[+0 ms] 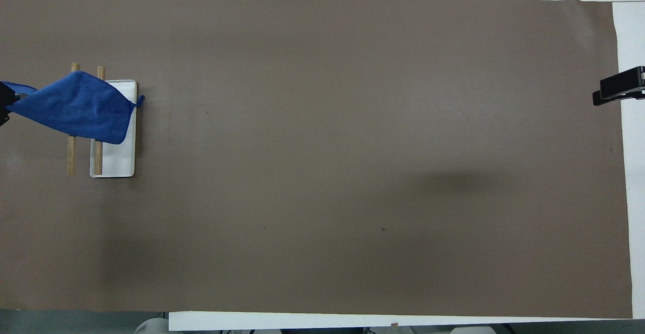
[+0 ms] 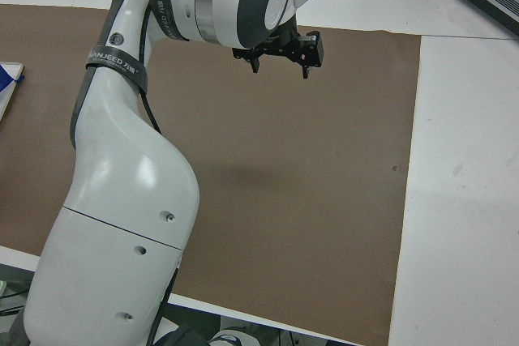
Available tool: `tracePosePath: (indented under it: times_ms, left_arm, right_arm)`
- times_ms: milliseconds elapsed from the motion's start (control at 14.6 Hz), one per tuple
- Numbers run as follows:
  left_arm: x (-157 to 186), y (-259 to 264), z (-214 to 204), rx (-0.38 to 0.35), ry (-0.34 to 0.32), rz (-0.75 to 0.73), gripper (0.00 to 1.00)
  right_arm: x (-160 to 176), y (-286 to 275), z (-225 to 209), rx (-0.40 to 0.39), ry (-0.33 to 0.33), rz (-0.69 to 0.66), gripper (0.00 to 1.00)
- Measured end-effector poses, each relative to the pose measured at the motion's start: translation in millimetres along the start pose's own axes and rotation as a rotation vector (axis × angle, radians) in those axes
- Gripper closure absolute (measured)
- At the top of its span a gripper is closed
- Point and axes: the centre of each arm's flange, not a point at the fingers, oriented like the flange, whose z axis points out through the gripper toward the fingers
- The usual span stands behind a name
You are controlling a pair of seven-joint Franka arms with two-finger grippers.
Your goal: Right arm passes towel to left arm to hang
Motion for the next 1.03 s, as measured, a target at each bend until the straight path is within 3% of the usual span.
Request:
tracePosePath:
  times_ms: [137, 206, 480, 754, 1029]
  left_arm:
    - [-3, -7, 8, 0.014, -0.013, -0.006, 0.98]
    - [-4, -11, 11, 0.019, -0.016, -0.008, 0.93]
    - [-1, -13, 8, 0.015, -0.006, -0.014, 0.46]
    - [12, 13, -21, -0.008, -0.001, 0.016, 0.02]
    - [26, 53, -67, 0.154, -0.036, 0.181, 0.00]
  right_arm:
    - [0, 0, 0, 0.000, 0.002, -0.001, 0.00]
    - [0, -1, 0, 0.000, 0.001, -0.001, 0.00]
    - [0, -1, 1, 0.000, 0.000, -0.001, 0.00]
    - [-1, -1, 3, 0.001, -0.004, -0.002, 0.00]
    - [-2, -1, 4, 0.002, -0.008, -0.001, 0.00]
